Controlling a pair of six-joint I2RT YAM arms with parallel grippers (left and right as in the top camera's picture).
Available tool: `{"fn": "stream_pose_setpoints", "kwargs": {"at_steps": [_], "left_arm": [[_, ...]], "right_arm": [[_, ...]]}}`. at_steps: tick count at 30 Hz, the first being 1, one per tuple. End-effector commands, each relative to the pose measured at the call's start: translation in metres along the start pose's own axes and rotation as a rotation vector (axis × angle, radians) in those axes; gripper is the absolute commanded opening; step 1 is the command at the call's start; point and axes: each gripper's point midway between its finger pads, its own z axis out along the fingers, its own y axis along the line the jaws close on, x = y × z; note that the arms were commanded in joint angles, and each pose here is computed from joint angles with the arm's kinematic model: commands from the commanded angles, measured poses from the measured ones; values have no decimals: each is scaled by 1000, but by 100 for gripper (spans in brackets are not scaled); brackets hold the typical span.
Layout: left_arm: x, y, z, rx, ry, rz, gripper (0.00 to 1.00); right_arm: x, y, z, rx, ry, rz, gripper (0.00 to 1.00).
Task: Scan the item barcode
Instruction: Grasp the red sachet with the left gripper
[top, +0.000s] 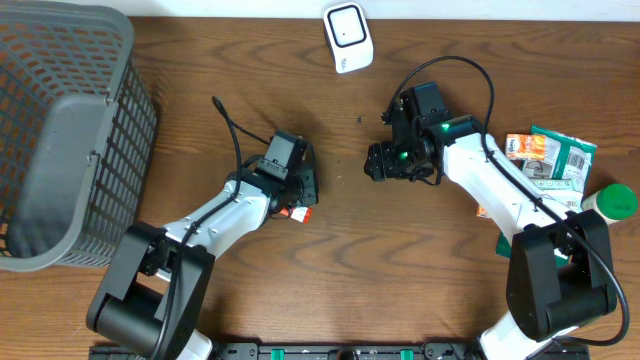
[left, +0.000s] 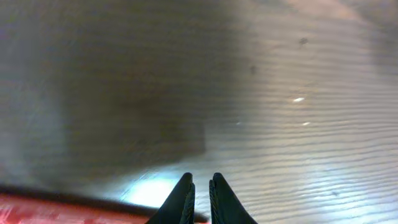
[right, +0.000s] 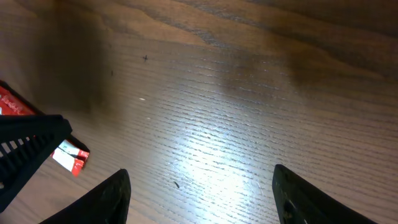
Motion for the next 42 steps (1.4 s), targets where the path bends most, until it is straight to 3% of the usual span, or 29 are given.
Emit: {"fn": "stream_pose_setpoints", "kwargs": {"at_steps": [1,9,12,19,24,26,28,29,42], "left_arm": [[11,15,2,-70,44,-43,12],[45,35,-4,-157,178,-64,12],[56,42,-7,-187,223,-70,8],[23,18,-29,-118,117,-57,8],[-6,12,-55,-73,7,-73,17],[-15,36,-58,-156,-28,-100,17],[-23,66,-62,-264,-61,-139,36],[-25,73,-63,-278,-67,-154,40],[-19,90,-58,-300,-60,-252,50]], "right_arm": [[1,5,-4,-4,-10,-19,69],[1,5,-4,-4,-10,-19,69],[1,5,-4,-4,-10,-19,69],[1,5,-4,-4,-10,-19,70],[1,5,-4,-3,-10,-19,70],[1,5,-4,-3,-10,-19,70],[1,5,-4,-4,-10,-19,70],[1,5,-4,-4,-10,-19,70],[1,5,-4,-4,-10,-19,72]]}}
